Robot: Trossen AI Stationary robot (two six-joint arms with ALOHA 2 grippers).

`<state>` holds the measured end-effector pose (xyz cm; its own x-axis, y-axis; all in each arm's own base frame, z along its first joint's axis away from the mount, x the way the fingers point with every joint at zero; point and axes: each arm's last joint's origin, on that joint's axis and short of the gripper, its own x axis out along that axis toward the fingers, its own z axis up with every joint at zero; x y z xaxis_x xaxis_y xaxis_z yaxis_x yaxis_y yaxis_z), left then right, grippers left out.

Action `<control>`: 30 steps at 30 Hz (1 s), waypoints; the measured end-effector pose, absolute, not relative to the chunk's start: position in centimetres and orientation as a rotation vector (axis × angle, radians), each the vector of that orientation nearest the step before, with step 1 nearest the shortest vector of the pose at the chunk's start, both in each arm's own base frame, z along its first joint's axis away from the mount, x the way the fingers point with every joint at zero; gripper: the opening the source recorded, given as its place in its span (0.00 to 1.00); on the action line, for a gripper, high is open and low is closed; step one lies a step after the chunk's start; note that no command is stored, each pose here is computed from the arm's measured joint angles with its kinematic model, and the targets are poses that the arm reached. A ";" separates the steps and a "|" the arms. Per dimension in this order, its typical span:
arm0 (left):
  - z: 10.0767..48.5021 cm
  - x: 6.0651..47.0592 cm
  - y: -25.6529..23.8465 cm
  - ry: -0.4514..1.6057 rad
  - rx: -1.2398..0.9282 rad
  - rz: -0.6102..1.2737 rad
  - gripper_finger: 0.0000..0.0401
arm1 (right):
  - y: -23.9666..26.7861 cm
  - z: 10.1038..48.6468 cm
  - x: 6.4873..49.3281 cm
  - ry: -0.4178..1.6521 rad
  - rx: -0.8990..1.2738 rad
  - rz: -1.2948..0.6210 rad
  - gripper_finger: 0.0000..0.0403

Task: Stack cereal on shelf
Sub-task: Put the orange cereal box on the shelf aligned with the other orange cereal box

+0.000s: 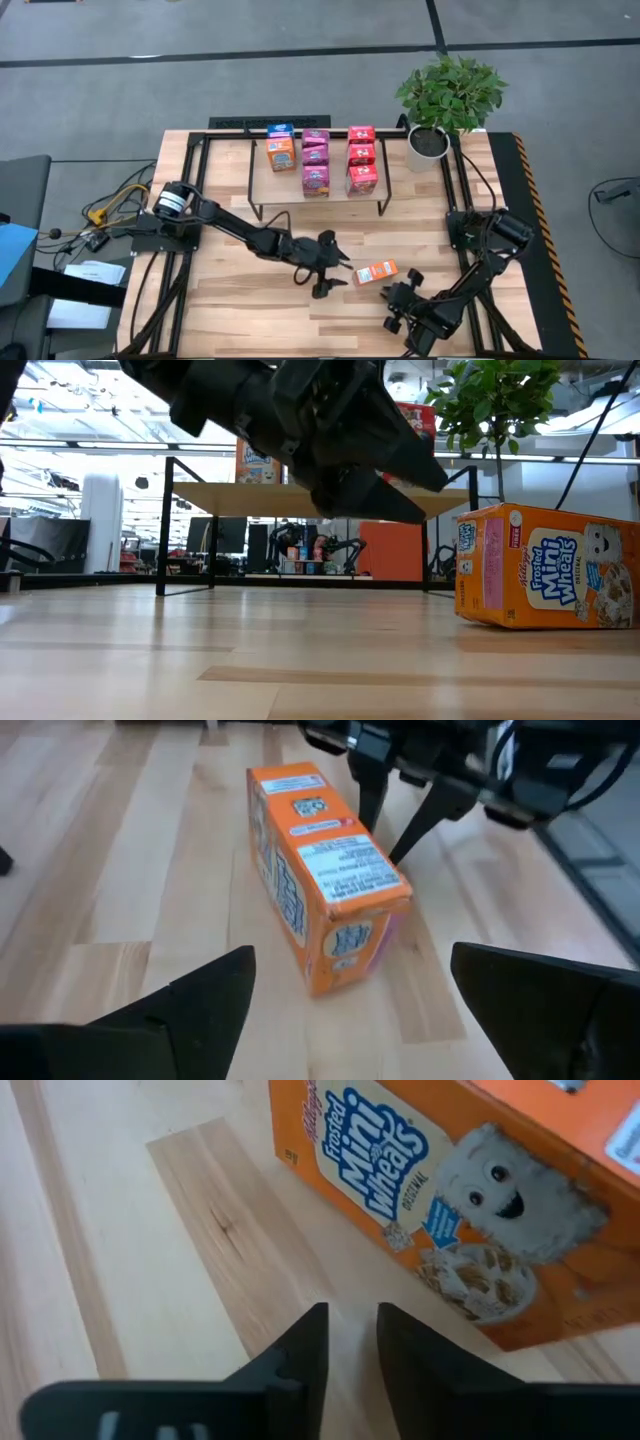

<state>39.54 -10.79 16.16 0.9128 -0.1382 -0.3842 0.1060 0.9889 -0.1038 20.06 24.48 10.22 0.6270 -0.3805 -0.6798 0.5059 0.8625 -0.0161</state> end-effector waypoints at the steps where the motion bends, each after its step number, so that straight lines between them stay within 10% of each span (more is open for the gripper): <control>1: 16.2 39.5 -11.2 0.408 -0.059 -0.118 0.82 | 24.4 10.2 20.3 0.733 0.183 -0.512 0.30; 30: 13.4 39.9 -11.6 0.432 -0.028 0.050 0.83 | 21.9 10.7 25.4 0.702 0.089 -0.476 0.32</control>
